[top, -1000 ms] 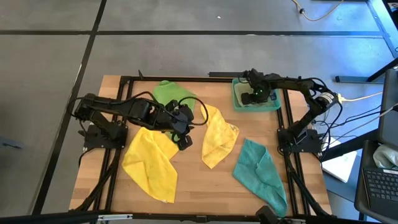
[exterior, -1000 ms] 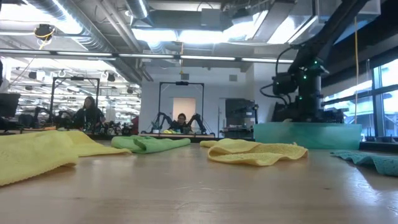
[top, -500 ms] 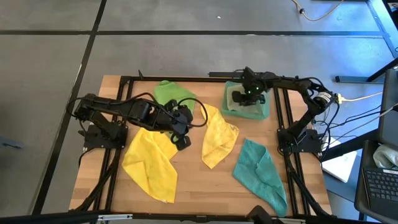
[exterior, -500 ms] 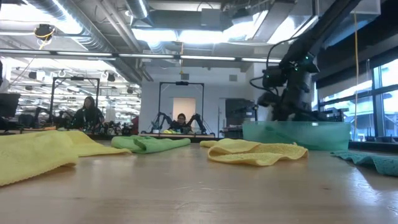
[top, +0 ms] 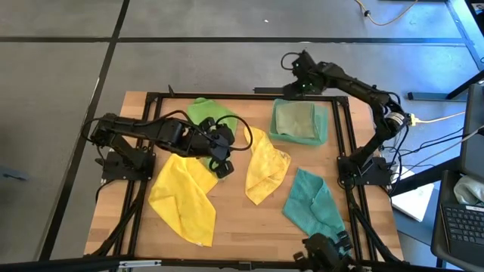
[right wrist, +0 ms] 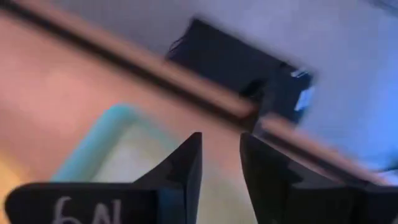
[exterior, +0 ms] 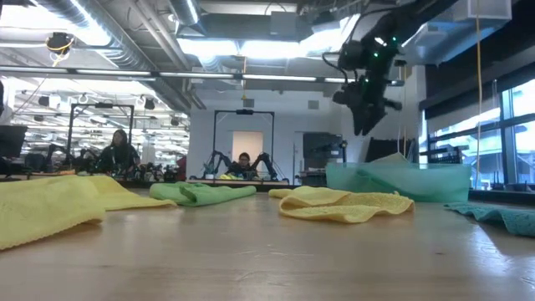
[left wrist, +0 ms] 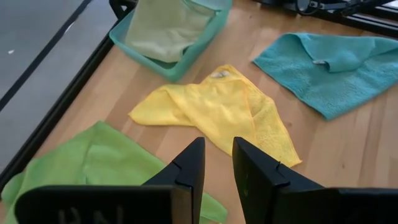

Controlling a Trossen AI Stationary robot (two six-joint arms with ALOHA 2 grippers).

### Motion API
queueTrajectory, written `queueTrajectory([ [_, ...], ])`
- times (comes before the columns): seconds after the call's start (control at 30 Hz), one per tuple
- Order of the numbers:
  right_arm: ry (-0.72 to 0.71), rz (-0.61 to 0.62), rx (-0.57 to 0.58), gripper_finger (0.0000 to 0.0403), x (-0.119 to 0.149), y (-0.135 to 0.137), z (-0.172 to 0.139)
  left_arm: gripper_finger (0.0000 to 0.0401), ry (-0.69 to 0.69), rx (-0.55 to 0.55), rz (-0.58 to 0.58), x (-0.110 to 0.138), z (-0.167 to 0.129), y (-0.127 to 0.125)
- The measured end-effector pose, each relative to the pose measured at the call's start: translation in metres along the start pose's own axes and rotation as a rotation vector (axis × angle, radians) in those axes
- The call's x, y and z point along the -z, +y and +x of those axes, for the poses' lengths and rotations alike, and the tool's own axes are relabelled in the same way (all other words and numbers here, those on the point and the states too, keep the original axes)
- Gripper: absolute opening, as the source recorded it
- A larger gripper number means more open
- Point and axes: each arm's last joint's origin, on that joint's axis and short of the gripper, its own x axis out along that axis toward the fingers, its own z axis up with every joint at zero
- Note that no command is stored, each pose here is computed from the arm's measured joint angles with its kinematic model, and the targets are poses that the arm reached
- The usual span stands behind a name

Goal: Fold microfiber towels
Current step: Put the folded light green microfiber cloth into the blue bin

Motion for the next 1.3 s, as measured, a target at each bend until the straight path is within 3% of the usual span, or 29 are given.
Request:
queueTrajectory([
  [0.1, 0.035, 0.064, -0.027, 0.0105, -0.001, -0.014, 0.008, 0.0073, -0.002, -0.008, -0.009, -0.002, 0.002, 0.003],
  [0.2, 0.178, 0.147, -0.094, 0.0102, 0.013, -0.021, 0.031, 0.0073, -0.003, -0.018, -0.02, -0.004, 0.004, 0.007],
  [0.37, 0.359, 0.137, -0.18, 0.0095, 0.04, -0.018, 0.053, 0.0073, -0.007, -0.024, -0.032, -0.006, 0.005, 0.01],
  [0.5, 0.423, 0.071, -0.054, 0.0087, 0.057, -0.023, 0.06, 0.0073, -0.007, -0.023, -0.032, -0.006, 0.005, 0.01],
  [0.6, 0.434, 0.036, 0.044, 0.0081, 0.064, -0.029, 0.064, 0.0073, -0.004, -0.018, -0.033, -0.006, 0.005, 0.01],
  [1.13, 0.442, 0.009, 0.037, 0.0075, 0.104, -0.033, 0.094, 0.0073, -0.004, -0.007, -0.077, -0.004, 0.004, 0.006],
  [1.3, 0.446, -0.018, 0.038, 0.0075, 0.098, -0.034, 0.084, 0.0073, 0.006, 0.015, -0.078, -0.003, 0.003, 0.004],
])
